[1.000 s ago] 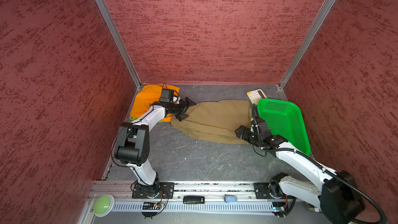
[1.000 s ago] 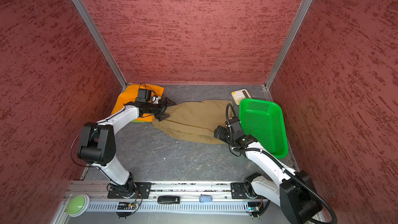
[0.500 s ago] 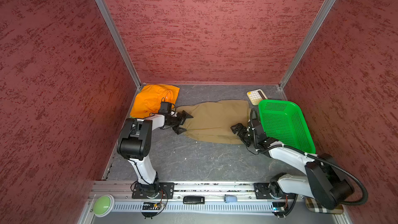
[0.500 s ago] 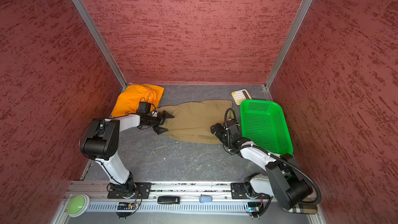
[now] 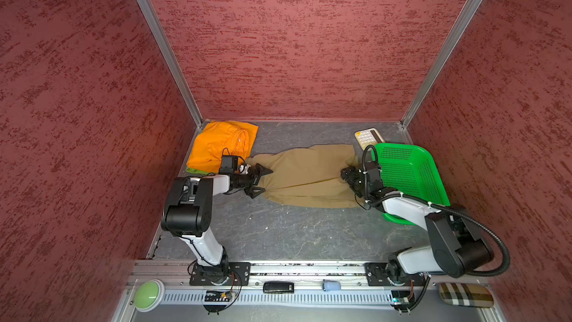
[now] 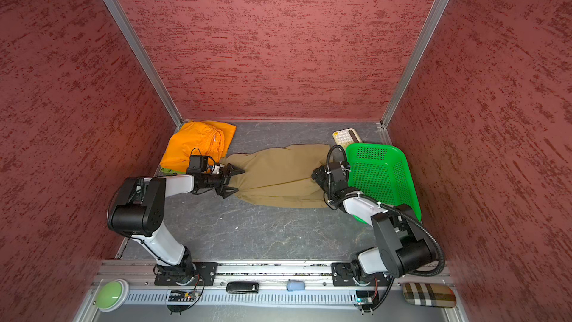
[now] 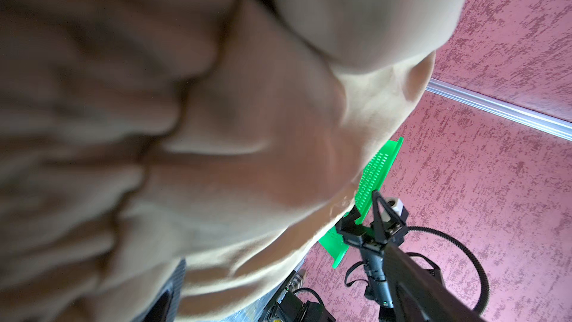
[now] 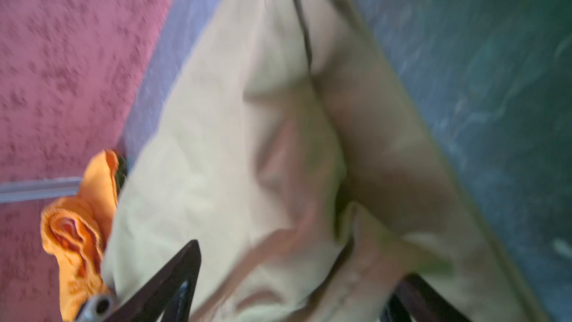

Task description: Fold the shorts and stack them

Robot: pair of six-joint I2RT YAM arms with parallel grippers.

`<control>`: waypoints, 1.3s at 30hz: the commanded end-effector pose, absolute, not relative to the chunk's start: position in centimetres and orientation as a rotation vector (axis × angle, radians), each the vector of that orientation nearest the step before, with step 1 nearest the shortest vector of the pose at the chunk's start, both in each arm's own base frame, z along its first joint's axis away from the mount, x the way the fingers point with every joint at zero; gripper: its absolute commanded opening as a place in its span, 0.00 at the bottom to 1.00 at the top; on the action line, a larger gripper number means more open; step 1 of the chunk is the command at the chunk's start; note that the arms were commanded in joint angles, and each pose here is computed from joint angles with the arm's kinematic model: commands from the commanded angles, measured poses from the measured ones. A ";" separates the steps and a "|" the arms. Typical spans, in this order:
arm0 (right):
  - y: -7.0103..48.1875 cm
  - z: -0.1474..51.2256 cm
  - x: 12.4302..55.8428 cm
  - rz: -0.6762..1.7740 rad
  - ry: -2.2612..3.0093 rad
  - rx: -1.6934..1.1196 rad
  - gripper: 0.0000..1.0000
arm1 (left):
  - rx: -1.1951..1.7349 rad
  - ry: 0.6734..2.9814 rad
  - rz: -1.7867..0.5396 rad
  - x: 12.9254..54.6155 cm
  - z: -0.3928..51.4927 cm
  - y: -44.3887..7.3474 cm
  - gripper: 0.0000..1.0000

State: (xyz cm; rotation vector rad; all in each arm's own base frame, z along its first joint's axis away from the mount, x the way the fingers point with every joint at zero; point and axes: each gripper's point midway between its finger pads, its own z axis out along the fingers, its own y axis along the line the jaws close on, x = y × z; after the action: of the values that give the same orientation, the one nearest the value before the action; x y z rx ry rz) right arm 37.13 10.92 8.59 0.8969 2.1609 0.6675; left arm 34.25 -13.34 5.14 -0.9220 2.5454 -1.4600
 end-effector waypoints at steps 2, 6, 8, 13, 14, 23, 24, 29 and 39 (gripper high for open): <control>9.7 11.1 39.5 0.562 2.102 0.837 0.80 | -1.130 2.673 -1.275 30.6 0.7 -11.7 0.99; 10.3 11.6 39.2 0.606 2.108 0.823 0.74 | -1.128 2.666 -1.285 30.9 0.9 -11.7 0.99; 10.5 11.3 38.3 0.624 2.118 0.825 0.68 | -1.127 2.663 -1.286 31.2 0.9 -11.7 0.99; 10.5 10.0 35.4 0.600 2.167 0.836 0.58 | -1.125 2.660 -1.298 32.0 0.9 -11.8 0.99; 10.5 9.7 34.7 0.595 2.174 0.845 0.57 | -1.123 2.659 -1.302 32.2 1.0 -11.9 0.99; 10.8 6.1 31.0 0.561 2.281 0.872 0.58 | -1.141 2.629 -1.324 32.9 1.3 -11.6 0.99; 10.9 5.8 30.7 0.566 2.286 0.877 0.58 | -1.152 2.622 -1.332 32.9 1.1 -11.6 0.99; 11.1 3.8 29.1 0.578 2.322 0.916 0.58 | -1.182 2.607 -1.345 32.6 0.7 -11.5 0.99; 11.3 1.3 32.4 0.465 2.377 0.872 0.55 | -1.230 2.575 -1.402 32.3 0.6 -12.3 1.00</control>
State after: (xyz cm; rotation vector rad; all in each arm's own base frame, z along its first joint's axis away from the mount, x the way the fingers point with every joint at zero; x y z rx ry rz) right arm 31.87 11.84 3.13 0.8698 2.3288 0.5430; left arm 34.45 -13.09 5.16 -1.0221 2.4970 -1.5551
